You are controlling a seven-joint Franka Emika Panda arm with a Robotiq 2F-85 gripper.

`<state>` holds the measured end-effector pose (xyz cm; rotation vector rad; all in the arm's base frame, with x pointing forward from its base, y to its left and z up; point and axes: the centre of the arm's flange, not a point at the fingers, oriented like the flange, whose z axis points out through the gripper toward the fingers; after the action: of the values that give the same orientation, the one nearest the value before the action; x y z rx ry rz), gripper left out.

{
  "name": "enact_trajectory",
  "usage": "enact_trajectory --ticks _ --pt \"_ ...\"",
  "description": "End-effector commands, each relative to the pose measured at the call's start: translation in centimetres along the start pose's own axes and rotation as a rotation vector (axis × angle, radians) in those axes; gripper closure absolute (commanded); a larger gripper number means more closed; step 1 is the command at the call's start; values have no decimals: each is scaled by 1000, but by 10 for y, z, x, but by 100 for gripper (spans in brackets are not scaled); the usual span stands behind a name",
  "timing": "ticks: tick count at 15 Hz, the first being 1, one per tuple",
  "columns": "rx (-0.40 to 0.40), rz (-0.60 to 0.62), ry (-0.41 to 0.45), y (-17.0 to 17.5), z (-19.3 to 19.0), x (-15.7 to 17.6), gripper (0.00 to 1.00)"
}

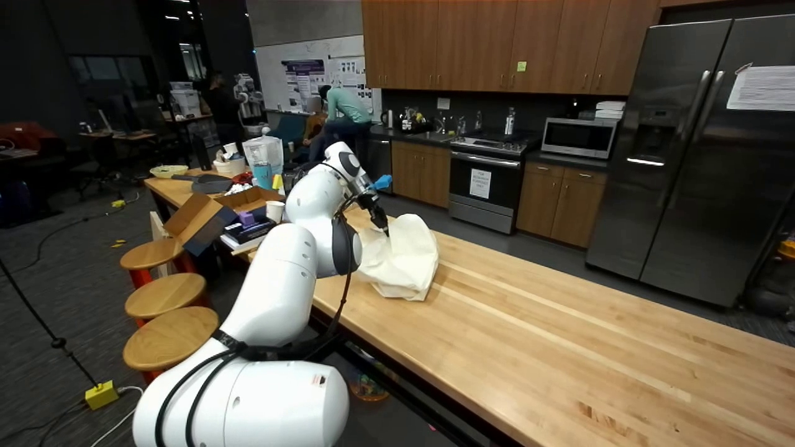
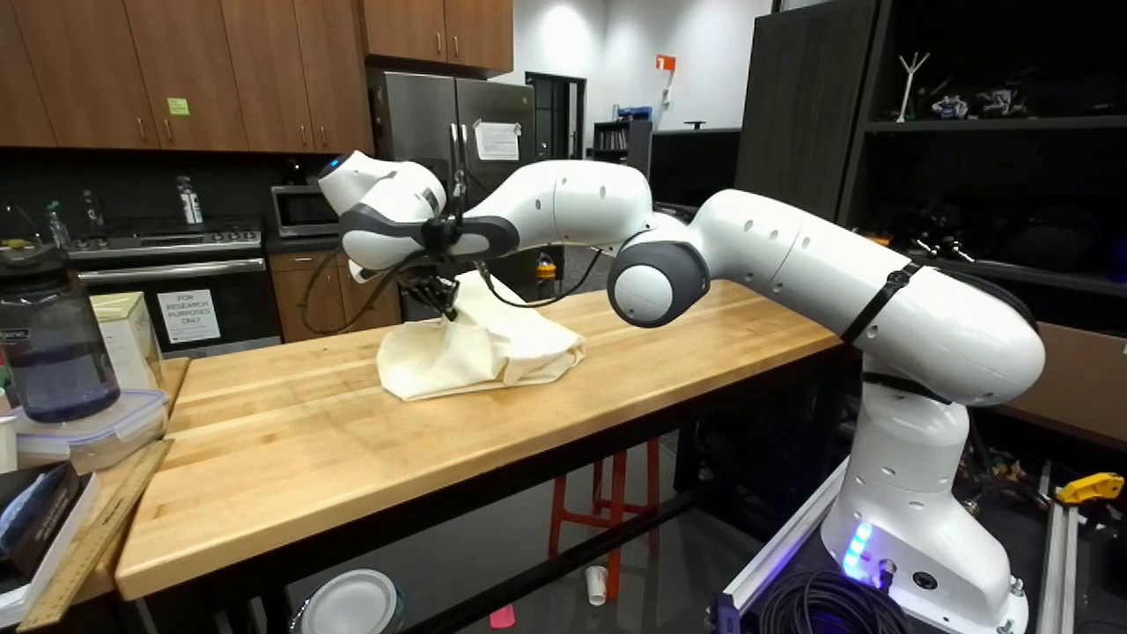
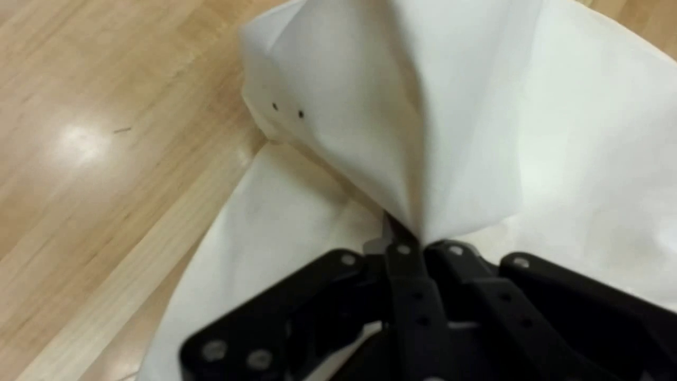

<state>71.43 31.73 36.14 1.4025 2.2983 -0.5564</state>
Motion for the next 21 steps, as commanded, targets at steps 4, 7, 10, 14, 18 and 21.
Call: enact_trajectory --ticks 4,7,10,14,18,21 --pt "-95 -138 -123 47 -55 10 99" --pt "-65 -113 -107 46 -35 -8 99" --pt "11 -56 -57 41 5 -42 99" --pt "118 39 17 31 64 -91 99" --pt "233 101 75 12 107 -122 99" --pt "290 81 79 -4 116 -120 99"
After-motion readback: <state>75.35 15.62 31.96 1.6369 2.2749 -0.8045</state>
